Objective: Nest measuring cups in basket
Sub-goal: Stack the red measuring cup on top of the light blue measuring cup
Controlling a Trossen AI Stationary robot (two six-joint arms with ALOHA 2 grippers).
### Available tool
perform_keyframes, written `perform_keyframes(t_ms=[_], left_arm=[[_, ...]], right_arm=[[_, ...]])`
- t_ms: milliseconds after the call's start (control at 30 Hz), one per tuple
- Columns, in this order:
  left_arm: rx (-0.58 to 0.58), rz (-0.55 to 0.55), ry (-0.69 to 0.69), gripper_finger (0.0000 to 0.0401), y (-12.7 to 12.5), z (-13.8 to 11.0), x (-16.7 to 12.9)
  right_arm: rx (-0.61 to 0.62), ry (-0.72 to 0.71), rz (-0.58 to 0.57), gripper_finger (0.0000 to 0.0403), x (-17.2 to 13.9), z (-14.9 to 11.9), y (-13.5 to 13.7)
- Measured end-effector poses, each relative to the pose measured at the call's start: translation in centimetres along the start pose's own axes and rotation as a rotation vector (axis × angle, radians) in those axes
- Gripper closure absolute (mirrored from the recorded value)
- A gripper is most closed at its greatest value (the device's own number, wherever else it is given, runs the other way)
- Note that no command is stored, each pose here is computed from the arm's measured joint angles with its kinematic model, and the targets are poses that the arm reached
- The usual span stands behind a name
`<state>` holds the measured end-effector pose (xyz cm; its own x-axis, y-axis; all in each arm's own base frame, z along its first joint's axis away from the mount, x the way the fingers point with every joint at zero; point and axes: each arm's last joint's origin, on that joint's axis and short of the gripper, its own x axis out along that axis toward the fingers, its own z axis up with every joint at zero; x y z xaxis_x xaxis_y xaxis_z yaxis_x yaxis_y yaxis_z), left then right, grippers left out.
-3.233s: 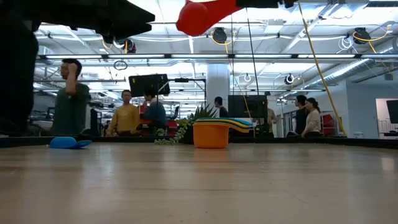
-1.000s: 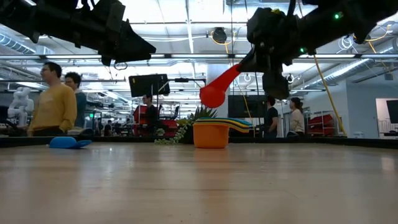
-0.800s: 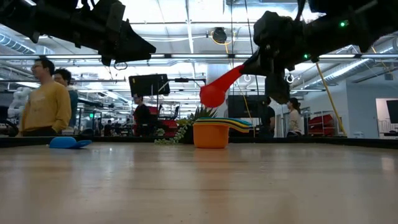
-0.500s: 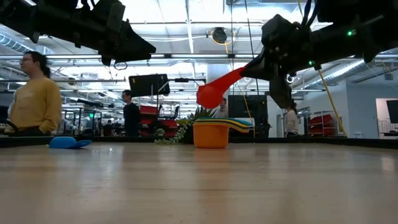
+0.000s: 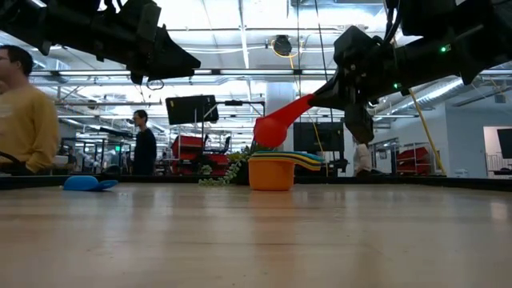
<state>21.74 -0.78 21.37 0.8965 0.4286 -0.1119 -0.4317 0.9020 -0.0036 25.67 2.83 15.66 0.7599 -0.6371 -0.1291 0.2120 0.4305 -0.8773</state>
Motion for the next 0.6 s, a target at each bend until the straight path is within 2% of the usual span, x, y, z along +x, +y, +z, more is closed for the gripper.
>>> perform_keyframes(t_ms=[433, 600], left_arm=[[0.000, 0.000, 0.000, 0.0215, 0.00, 0.00, 0.00], [0.000, 0.000, 0.000, 0.0215, 0.00, 0.00, 0.00]], right_arm=[[-0.036, 0.018, 0.036, 0.0403, 0.35, -0.53, 0.23], [-0.013, 0.011, 0.054, 0.0403, 0.48, -0.66, 0.27]])
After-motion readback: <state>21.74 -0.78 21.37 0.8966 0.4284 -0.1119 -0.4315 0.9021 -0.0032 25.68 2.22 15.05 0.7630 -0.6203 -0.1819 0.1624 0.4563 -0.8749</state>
